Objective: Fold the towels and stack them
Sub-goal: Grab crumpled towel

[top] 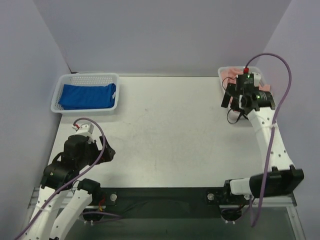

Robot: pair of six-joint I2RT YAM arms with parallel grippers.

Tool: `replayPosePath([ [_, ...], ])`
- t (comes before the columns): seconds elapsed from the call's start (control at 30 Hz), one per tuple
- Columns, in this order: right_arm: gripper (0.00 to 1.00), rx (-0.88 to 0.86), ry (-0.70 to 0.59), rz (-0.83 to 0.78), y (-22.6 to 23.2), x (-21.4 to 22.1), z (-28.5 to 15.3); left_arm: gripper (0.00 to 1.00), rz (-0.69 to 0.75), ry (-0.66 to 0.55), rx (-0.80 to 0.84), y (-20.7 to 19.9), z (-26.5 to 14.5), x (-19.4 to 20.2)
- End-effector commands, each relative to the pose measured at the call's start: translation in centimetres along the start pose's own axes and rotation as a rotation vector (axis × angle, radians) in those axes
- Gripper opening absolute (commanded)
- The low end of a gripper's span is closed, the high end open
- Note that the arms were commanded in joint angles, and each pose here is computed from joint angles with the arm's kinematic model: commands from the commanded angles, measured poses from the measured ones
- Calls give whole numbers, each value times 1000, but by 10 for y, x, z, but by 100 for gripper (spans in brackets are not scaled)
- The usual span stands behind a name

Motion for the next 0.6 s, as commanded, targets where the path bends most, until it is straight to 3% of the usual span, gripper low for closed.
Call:
replayPosePath([
  [0.0,89,-16,-27,87,2,-41,28,97,12,-51,79,-16,-2,-11],
  [0.03,82,-34,-25,99,5,-48,37,98,11,-48,78,-16,-1,-10],
  [0.33,68,-86,-80,176,9,-114,147,97,-32,-42,49,-23,14,-22],
  [0.57,63,-149,-83,199,23,-128,227,98,-51,-24,-7,-26,39,-31],
])
Point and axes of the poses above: each gripper's point midway between its finger pads, its own z axis out along the fingers, its own y axis along the line the jaws close on, x = y × z, the point moved 1 cm from there along -z, back along the fingers, and after that the axes turned 7 degrees about -z, right-handed, at the moved point
